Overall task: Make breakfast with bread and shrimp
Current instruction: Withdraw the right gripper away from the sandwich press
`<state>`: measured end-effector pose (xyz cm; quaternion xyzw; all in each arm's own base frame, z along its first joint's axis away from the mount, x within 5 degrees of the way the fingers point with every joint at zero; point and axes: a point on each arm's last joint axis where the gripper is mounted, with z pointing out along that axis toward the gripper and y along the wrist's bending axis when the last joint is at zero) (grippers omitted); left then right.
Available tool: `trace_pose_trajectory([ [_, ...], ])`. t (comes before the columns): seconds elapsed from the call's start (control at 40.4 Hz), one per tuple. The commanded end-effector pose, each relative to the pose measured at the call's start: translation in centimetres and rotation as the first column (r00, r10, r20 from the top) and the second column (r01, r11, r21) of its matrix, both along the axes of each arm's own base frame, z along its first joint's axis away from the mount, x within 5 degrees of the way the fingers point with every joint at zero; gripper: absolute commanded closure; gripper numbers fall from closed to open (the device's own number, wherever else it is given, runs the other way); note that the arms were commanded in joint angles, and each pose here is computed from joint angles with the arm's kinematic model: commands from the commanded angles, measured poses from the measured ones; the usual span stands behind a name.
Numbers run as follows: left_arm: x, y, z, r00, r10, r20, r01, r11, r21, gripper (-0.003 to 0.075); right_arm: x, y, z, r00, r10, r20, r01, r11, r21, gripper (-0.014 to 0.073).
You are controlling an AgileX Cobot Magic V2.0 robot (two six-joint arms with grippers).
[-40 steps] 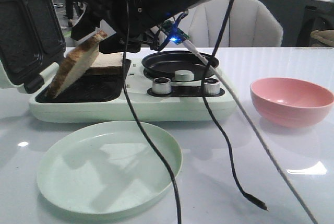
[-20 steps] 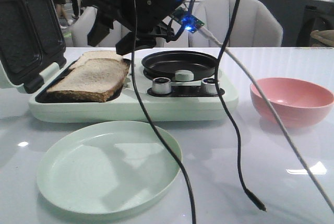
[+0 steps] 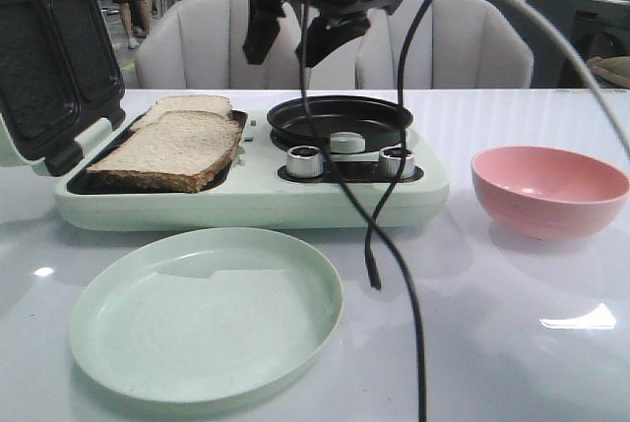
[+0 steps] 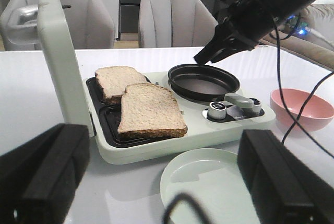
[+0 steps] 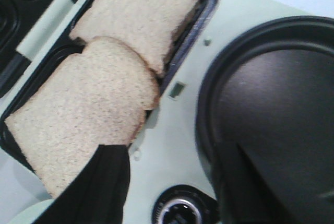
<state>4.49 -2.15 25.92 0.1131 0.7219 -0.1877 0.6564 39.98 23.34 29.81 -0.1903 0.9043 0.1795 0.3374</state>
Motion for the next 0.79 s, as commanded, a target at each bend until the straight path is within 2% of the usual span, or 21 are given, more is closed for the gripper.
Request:
trace_pose_trajectory([
  [0.0, -0.1, 0.0, 1.7, 0.996, -0.002, 0.089, 0.007, 0.999, -0.052, 0.0093, -0.9, -2.4, 5.8, 0.990, -0.057, 0.128, 0.052, 0.998, 0.046, 0.0136],
  [0.223, -0.1, 0.0, 1.7, 0.996, -0.002, 0.089, 0.007, 0.999, -0.052, 0.0093, -2.2, -7.2, 7.7, 0.984, -0.136, 0.114, 0.133, 0.991, 0.032, 0.0136],
  [0.396, -0.1, 0.0, 1.7, 0.996, -0.002, 0.089, 0.007, 0.999, -0.052, 0.0093, -5.0, -11.2, 8.4, 0.968, -0.205, 0.143, 0.205, 0.979, 0.009, 0.0136],
  [0.569, -0.1, 0.0, 1.7, 0.996, -0.002, 0.089, 0.007, 0.999, -0.052, 0.0093, -8.7, -13.5, 8.8, 0.955, -0.211, 0.209, 0.226, 0.973, -0.052, 0.0136],
  [0.767, -0.1, 0.0, 1.7, 0.996, -0.002, 0.089, 0.007, 0.999, -0.052, 0.0093, -13.5, -15.0, 9.1, 0.934, -0.219, 0.283, 0.232, 0.973, -0.011, 0.0136],
])
